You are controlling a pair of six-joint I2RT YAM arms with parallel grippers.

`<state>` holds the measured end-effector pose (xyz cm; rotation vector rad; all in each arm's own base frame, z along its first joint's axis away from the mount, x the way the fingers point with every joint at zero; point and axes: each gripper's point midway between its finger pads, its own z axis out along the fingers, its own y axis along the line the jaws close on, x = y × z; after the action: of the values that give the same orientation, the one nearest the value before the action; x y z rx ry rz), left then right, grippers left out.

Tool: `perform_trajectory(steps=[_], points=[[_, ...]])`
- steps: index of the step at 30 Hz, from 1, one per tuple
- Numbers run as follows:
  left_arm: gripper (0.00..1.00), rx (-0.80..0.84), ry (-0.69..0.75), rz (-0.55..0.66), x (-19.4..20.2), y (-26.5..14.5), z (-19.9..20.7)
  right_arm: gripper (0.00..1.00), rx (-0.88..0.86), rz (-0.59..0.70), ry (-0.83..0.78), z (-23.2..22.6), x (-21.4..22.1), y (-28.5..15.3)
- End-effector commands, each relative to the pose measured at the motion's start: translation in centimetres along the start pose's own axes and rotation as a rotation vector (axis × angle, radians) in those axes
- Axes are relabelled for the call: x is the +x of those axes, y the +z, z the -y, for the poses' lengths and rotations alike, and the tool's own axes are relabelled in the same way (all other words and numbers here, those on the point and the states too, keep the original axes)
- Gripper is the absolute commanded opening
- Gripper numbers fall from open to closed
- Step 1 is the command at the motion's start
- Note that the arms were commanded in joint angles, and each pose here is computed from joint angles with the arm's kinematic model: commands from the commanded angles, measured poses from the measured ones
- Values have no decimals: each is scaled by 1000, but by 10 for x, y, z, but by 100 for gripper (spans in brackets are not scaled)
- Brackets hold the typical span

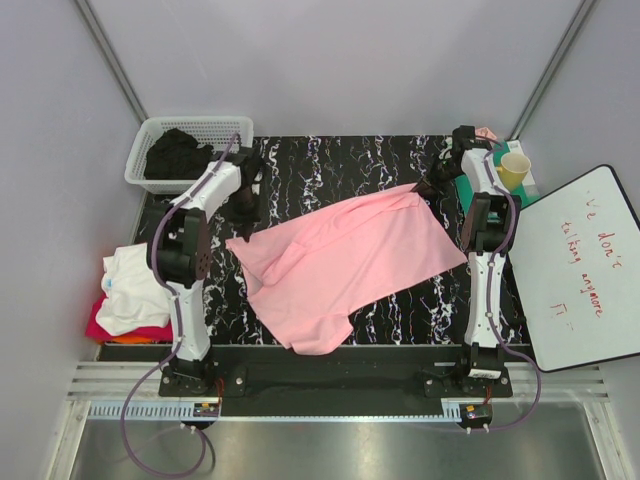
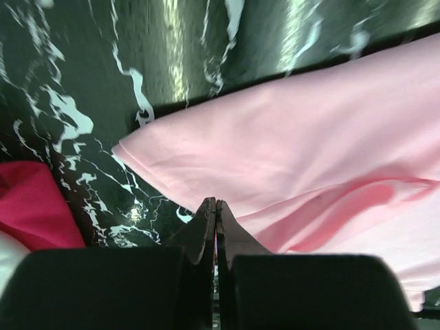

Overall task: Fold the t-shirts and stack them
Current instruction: Fold the flattened tshirt in 1/3 of the way

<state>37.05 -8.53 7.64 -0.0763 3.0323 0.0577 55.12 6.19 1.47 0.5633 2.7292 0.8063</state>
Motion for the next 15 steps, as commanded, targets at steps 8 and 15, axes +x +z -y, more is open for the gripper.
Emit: perform_trajectory(steps=[8, 15], points=[[0, -34, -2, -118, 30, 29, -8, 0, 74, -5, 9, 21, 3, 15], [0, -73, 2, -177, 20, 53, -11, 0, 79, -10, -5, 22, 5, 12]])
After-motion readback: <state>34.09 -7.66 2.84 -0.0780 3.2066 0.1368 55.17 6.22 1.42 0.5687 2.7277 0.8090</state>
